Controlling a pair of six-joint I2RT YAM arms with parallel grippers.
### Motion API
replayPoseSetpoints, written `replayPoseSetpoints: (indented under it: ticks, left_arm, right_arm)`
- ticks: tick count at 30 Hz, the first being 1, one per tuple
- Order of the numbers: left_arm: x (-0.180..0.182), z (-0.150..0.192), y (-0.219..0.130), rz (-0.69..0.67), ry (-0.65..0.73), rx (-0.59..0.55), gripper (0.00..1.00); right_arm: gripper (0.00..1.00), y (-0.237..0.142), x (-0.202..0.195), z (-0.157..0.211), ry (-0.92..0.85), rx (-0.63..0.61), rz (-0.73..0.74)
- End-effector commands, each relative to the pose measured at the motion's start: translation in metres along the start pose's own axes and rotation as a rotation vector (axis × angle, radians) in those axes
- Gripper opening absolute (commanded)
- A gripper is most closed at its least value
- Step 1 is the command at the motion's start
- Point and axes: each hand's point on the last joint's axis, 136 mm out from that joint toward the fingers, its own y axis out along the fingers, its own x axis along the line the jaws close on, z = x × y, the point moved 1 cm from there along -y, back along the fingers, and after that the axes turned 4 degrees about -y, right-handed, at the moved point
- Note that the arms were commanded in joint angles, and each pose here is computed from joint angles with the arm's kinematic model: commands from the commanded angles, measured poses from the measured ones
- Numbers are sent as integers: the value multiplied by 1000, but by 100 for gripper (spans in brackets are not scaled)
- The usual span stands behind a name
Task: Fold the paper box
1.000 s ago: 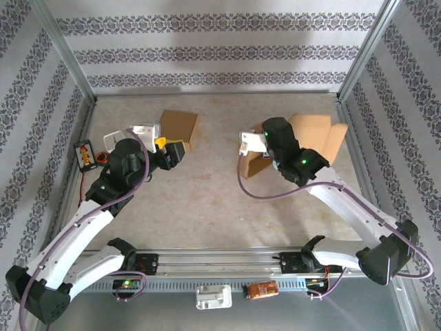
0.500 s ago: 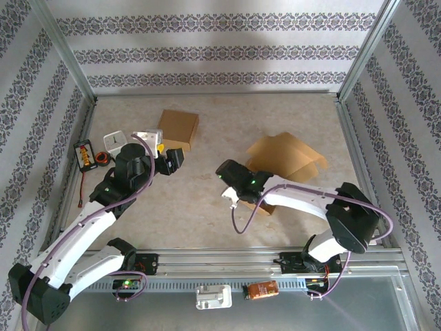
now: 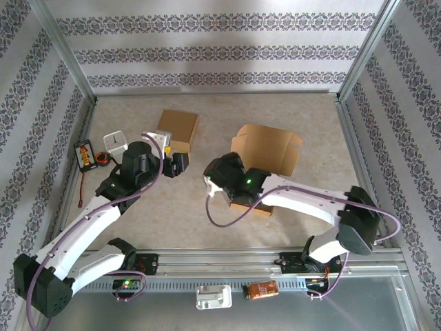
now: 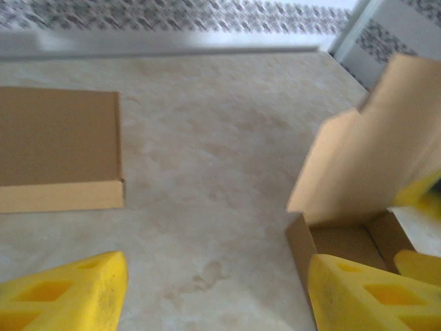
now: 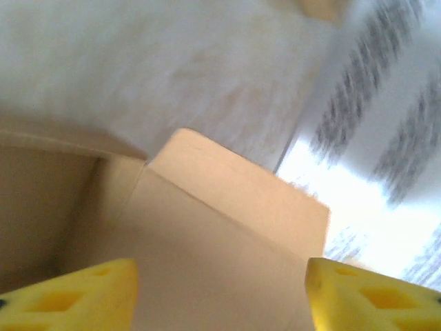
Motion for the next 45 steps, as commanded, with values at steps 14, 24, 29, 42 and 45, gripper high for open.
replayPoseSetpoints:
  ticks: [14,24,29,42,45]
  left_arm:
    - [-117,16,-4,701,16,245,76]
    - [-158,64,8,677,259,413,90]
    - [-144,53,19,547,253,344,93]
    - [-49,27,32,180,-94,214,98]
    - [-16,30,40,109,-205,230,100]
  right_arm:
    - [89,-34,130,149,2144,298,-547]
    - [69,22,145,130,2192,264,-645]
    - [41,45,141,128,2053,313,-563]
    - [11,96,117,79,1855,278,-583]
    - [10,104,106,58,1800,259,-592]
